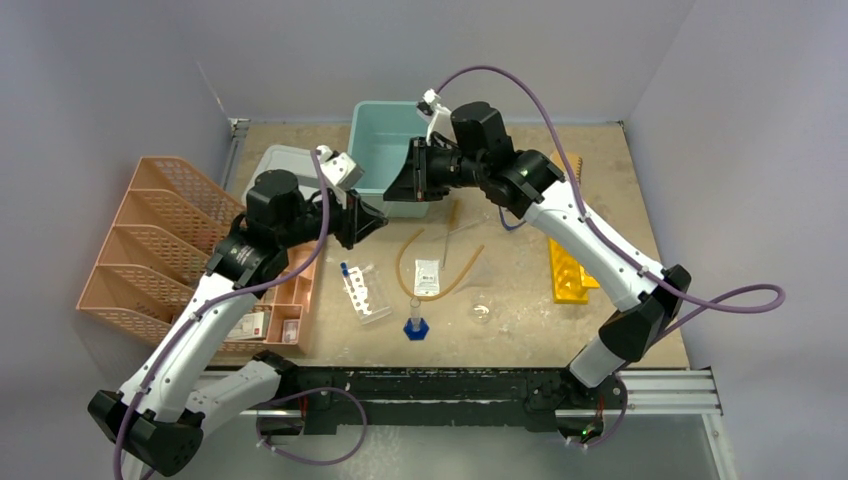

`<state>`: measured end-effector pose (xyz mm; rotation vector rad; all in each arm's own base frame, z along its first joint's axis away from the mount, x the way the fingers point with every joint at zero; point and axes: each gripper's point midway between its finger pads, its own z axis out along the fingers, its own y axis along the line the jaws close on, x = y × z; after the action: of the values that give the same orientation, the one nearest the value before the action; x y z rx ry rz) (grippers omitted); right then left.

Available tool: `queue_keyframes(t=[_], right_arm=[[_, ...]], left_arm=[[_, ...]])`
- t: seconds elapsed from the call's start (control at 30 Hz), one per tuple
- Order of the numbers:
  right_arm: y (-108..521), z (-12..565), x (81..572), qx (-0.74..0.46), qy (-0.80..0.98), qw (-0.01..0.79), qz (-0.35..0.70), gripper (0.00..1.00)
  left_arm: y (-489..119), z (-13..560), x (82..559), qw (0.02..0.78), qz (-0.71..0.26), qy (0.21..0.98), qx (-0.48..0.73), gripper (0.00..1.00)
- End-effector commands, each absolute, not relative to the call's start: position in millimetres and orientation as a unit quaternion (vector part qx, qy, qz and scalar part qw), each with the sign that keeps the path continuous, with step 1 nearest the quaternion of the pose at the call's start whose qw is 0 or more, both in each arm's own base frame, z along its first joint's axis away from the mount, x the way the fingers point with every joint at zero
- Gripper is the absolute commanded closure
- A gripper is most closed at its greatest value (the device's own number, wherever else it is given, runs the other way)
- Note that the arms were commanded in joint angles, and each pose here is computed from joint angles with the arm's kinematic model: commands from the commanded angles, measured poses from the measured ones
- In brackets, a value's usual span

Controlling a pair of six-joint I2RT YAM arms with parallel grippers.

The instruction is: Organize the chemistry lab equipment

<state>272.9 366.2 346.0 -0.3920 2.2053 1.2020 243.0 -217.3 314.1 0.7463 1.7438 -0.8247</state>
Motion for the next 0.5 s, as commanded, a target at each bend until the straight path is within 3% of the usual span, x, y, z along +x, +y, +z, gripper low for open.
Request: queue_keyframes(t=[0.0,0.07,0.1,0.3,0.47], right_arm=[[358.5,379.2,272.3,-0.162,0.801,0.343,0.464,0.90],[355.1,378.3,279.9,-0.163,0.800,0.365,0.448,0.91],[351.7,377.5,286.1,-0.160,0.800,0.382,0.435,0.91],[337.1,352.9,320.8,-0.150,0.806,0.470,0.326,0.92],[361.2,329.4,307.9,-0.172,0.804,0.517,0.240,0.92]], left_arm=[[-210.1,334.1,254.5,0.539,-0.327,0.727,0.273,0.77],[-200.7,332.5,262.5,0.539,-0.307,0.749,0.233,0.58],[-193.4,332.0,267.6,0.543,-0.291,0.760,0.208,0.53],[-125.1,353.3,282.7,0.597,-0.178,0.782,0.025,0.47],[-62.5,390.4,266.6,0.646,-0.121,0.741,-0.138,0.45]])
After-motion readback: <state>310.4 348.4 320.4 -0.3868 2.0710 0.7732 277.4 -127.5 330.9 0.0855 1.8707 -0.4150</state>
